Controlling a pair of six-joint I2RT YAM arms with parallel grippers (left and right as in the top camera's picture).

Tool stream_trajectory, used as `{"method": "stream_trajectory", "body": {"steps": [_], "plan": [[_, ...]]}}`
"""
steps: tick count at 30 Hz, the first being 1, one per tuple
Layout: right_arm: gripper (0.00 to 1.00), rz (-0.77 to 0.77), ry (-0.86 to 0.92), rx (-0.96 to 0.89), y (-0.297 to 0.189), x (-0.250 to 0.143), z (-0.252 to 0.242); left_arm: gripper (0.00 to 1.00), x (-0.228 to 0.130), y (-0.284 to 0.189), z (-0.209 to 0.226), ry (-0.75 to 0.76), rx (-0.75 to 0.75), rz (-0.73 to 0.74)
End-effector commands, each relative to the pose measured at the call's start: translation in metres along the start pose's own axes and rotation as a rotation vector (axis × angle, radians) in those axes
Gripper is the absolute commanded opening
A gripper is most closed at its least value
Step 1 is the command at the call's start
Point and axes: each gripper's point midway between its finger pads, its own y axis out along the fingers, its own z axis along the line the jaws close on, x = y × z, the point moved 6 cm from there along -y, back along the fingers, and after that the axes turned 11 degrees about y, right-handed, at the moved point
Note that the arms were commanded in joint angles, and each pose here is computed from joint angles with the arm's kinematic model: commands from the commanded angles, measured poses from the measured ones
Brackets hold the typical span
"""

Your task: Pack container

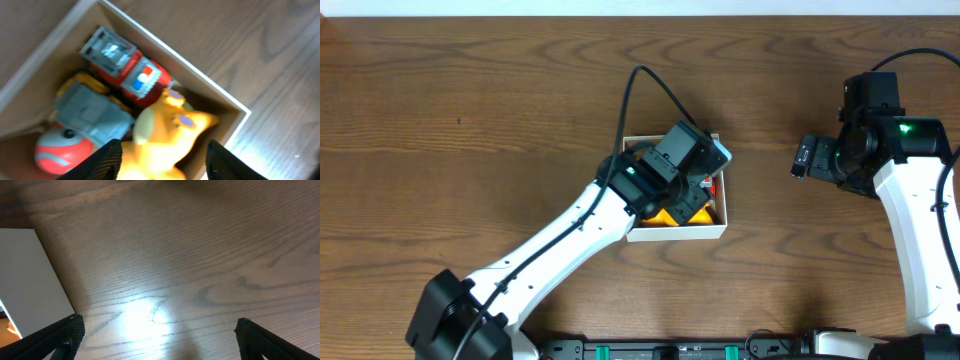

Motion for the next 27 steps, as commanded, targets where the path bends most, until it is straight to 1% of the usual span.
{"method": "stream_trajectory", "body": {"steps": [1, 4, 7, 9, 12, 13, 15, 18, 23, 26, 27], "plan": [[0.99, 0.002, -0.018, -0.013, 0.002, 0.000, -0.003, 0.60, -0.008, -0.009, 0.019, -0.035, 0.062, 0.010], [0.99, -0.007, -0.017, -0.008, 0.002, 0.002, -0.002, 0.63, -0.017, -0.016, 0.040, -0.093, 0.094, 0.017], [0.99, -0.022, -0.016, 0.001, 0.002, 0.005, 0.000, 0.65, -0.027, -0.024, 0.068, -0.191, 0.143, 0.012], [0.99, -0.029, -0.030, 0.020, 0.002, 0.006, 0.003, 0.65, -0.037, -0.032, 0.091, -0.270, 0.181, 0.007], [0.99, -0.039, -0.028, 0.038, 0.002, 0.009, 0.006, 0.65, -0.049, -0.042, 0.113, -0.334, 0.221, 0.004], [0.99, -0.040, -0.028, 0.045, 0.002, 0.009, 0.007, 0.64, -0.052, -0.045, 0.116, -0.346, 0.222, 0.001], [0.99, -0.045, -0.027, 0.051, 0.002, 0.010, 0.008, 0.58, -0.053, -0.048, 0.114, -0.353, 0.195, -0.005], [0.99, -0.049, -0.027, 0.054, 0.002, 0.011, 0.008, 0.51, -0.050, -0.045, 0.101, -0.331, 0.142, 0.003], [0.99, -0.043, -0.027, 0.059, 0.002, 0.010, 0.009, 0.34, -0.033, -0.036, 0.064, -0.231, 0.079, 0.010], [0.99, -0.032, -0.027, 0.078, 0.002, 0.009, 0.011, 0.23, -0.021, -0.028, 0.037, -0.156, 0.036, 0.005], [0.99, -0.030, -0.028, 0.083, 0.002, 0.008, 0.011, 0.15, -0.018, -0.025, 0.029, -0.134, 0.023, 0.006]]}}
